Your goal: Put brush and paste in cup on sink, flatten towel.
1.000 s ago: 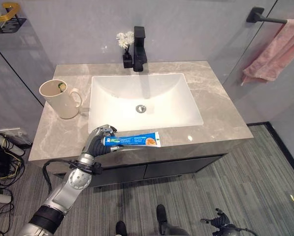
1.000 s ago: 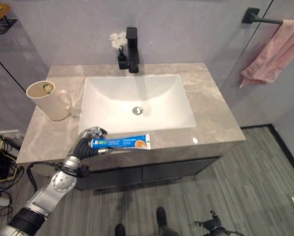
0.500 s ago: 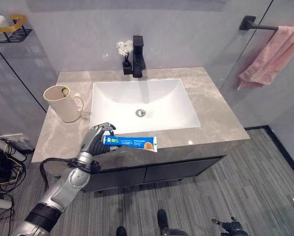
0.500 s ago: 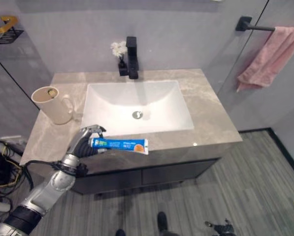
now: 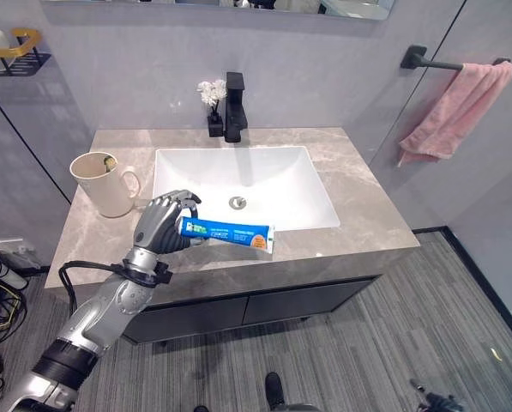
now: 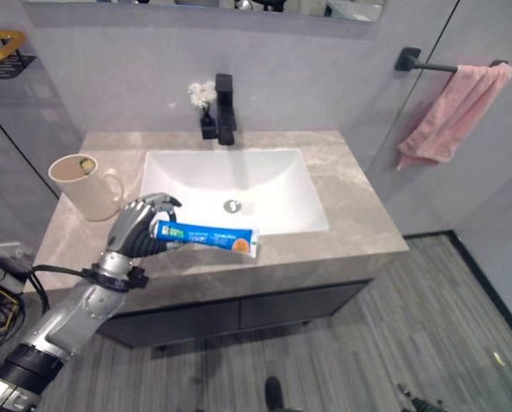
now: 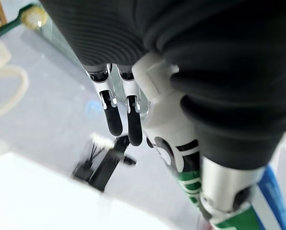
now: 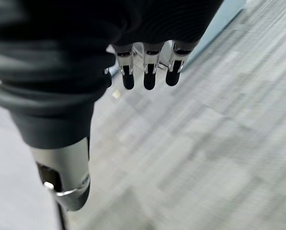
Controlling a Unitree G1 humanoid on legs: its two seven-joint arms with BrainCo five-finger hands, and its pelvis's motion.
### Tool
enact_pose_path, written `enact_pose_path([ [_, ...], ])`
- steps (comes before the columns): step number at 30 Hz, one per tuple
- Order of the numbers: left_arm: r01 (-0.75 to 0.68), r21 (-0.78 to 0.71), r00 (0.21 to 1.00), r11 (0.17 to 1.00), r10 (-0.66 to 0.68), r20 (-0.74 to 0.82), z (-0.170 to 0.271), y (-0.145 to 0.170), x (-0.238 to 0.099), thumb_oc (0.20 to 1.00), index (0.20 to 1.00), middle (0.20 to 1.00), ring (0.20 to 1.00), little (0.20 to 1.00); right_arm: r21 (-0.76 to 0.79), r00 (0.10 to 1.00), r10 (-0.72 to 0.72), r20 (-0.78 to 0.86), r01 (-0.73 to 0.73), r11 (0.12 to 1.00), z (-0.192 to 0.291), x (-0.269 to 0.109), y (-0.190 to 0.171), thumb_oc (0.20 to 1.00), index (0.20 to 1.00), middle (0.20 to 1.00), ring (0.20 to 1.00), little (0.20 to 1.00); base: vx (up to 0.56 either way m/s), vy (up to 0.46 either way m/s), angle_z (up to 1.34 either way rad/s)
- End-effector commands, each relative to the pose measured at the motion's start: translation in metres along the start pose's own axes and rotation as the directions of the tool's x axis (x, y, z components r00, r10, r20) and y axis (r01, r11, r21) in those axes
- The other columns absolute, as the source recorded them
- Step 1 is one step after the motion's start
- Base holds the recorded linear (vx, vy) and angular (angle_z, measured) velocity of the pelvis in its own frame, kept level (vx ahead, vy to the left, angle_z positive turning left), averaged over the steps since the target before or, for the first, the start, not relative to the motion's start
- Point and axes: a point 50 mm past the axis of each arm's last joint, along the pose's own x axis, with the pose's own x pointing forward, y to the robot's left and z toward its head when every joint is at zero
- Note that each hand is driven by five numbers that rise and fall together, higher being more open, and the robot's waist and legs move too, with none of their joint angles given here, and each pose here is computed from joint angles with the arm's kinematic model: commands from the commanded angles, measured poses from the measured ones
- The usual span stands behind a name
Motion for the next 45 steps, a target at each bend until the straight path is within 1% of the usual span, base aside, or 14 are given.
enact_pose_path([
  [1, -0.334, -0.005, 0.931, 0.943, 0.331, 0.154, 0.022, 0.056, 0.042, 0.200, 0.200, 0.200, 0.200, 0.200, 0.181, 0.937, -0.117, 0.330, 0.059, 0.982, 0.093, 0.000, -0.008, 1.000, 1.000, 1.000, 1.000, 1.000, 0.00, -0.001, -0.03],
  [2, -0.333, -0.005, 0.931, 0.943, 0.330, 0.155, 0.022, 0.055, 0.042, 0.200, 0.200, 0.200, 0.200, 0.200, 0.180, 0.937, -0.119, 0.329, 0.061, 0.982, 0.093, 0.000, -0.008, 1.000, 1.000, 1.000, 1.000, 1.000, 0.01, 0.008, -0.06],
  [3, -0.385, 0.006, 0.912, 0.923, 0.379, 0.156, 0.022, 0.062, 0.043, 0.200, 0.200, 0.200, 0.200, 0.200, 0.204, 0.838, -0.138, 0.528, 0.032, 0.978, 0.137, -0.018, -0.009, 1.000, 1.000, 1.000, 1.000, 1.000, 0.04, 0.026, -0.06],
  [7, -0.473, 0.059, 0.869, 0.879, 0.455, 0.194, 0.023, 0.079, 0.048, 0.200, 0.200, 0.200, 0.200, 0.200, 0.225, 0.519, -0.206, 0.829, 0.028, 0.974, 0.210, -0.074, -0.014, 1.000, 1.000, 1.000, 1.000, 1.000, 0.04, 0.016, -0.11],
  [12, -0.551, 0.068, 0.812, 0.831, 0.516, 0.272, 0.038, 0.102, 0.066, 0.200, 0.200, 0.200, 0.200, 0.200, 0.209, 0.273, -0.150, 0.950, -0.204, 0.956, 0.254, -0.131, 0.006, 1.000, 1.000, 1.000, 1.000, 1.000, 0.02, -0.009, -0.04],
  [14, -0.566, 0.037, 0.796, 0.823, 0.535, 0.285, 0.044, 0.106, 0.075, 0.200, 0.200, 0.200, 0.200, 0.200, 0.207, 0.270, -0.102, 0.957, -0.395, 0.895, 0.261, -0.142, 0.024, 1.000, 1.000, 1.000, 1.000, 1.000, 0.00, 0.000, 0.00],
  [17, -0.568, 0.028, 0.792, 0.822, 0.538, 0.289, 0.047, 0.109, 0.082, 0.200, 0.200, 0.200, 0.200, 0.200, 0.147, 0.241, -0.031, 0.970, -0.479, 0.865, 0.266, -0.150, 0.037, 1.000, 1.000, 1.000, 1.000, 1.000, 0.00, 0.000, 0.00],
  [20, -0.572, -0.054, 0.763, 0.819, 0.555, 0.331, 0.067, 0.121, 0.107, 0.200, 0.200, 0.200, 0.200, 0.200, -0.051, 0.186, 0.238, 0.953, -0.678, 0.733, 0.279, -0.170, 0.095, 1.000, 1.000, 1.000, 1.000, 1.000, 0.00, 0.000, 0.00],
  [25, -0.552, -0.100, 0.767, 0.828, 0.551, 0.330, 0.077, 0.126, 0.124, 0.200, 0.200, 0.200, 0.200, 0.200, -0.293, 0.154, 0.495, 0.855, -0.644, 0.707, 0.296, -0.186, 0.147, 1.000, 1.000, 1.000, 1.000, 1.000, -0.02, -0.007, 0.04],
  [27, -0.573, -0.121, 0.733, 0.811, 0.573, 0.367, 0.089, 0.136, 0.129, 0.200, 0.200, 0.200, 0.200, 0.200, -0.462, -0.012, 0.618, 0.786, -0.675, 0.575, 0.297, -0.226, 0.176, 1.000, 1.000, 1.000, 1.000, 1.000, -0.01, 0.004, 0.03],
  [29, -0.574, -0.120, 0.732, 0.810, 0.574, 0.367, 0.089, 0.137, 0.129, 0.200, 0.200, 0.200, 0.200, 0.200, -0.463, -0.014, 0.619, 0.786, -0.675, 0.574, 0.297, -0.226, 0.176, 1.000, 1.000, 1.000, 1.000, 1.000, 0.00, 0.000, 0.00],
  [37, -0.608, -0.145, 0.692, 0.781, 0.610, 0.385, 0.101, 0.144, 0.137, 0.200, 0.200, 0.200, 0.200, 0.200, -0.552, -0.488, 0.548, 0.679, -0.832, -0.056, 0.270, -0.359, 0.218, 1.000, 1.000, 1.000, 1.000, 1.000, 0.00, 0.003, 0.06],
  [41, -0.617, -0.152, 0.684, 0.772, 0.622, 0.381, 0.101, 0.141, 0.136, 0.200, 0.200, 0.200, 0.200, 0.200, -0.533, -0.540, 0.471, 0.697, -0.830, -0.162, 0.270, -0.383, 0.216, 1.000, 1.000, 1.000, 1.000, 1.000, 0.02, 0.005, 0.12],
  [45, -0.629, -0.175, 0.654, 0.757, 0.638, 0.406, 0.109, 0.138, 0.135, 0.200, 0.200, 0.200, 0.200, 0.200, -0.492, -0.606, 0.359, 0.710, -0.791, -0.364, 0.268, -0.413, 0.209, 1.000, 1.000, 1.000, 1.000, 1.000, 0.01, 0.003, 0.07],
])
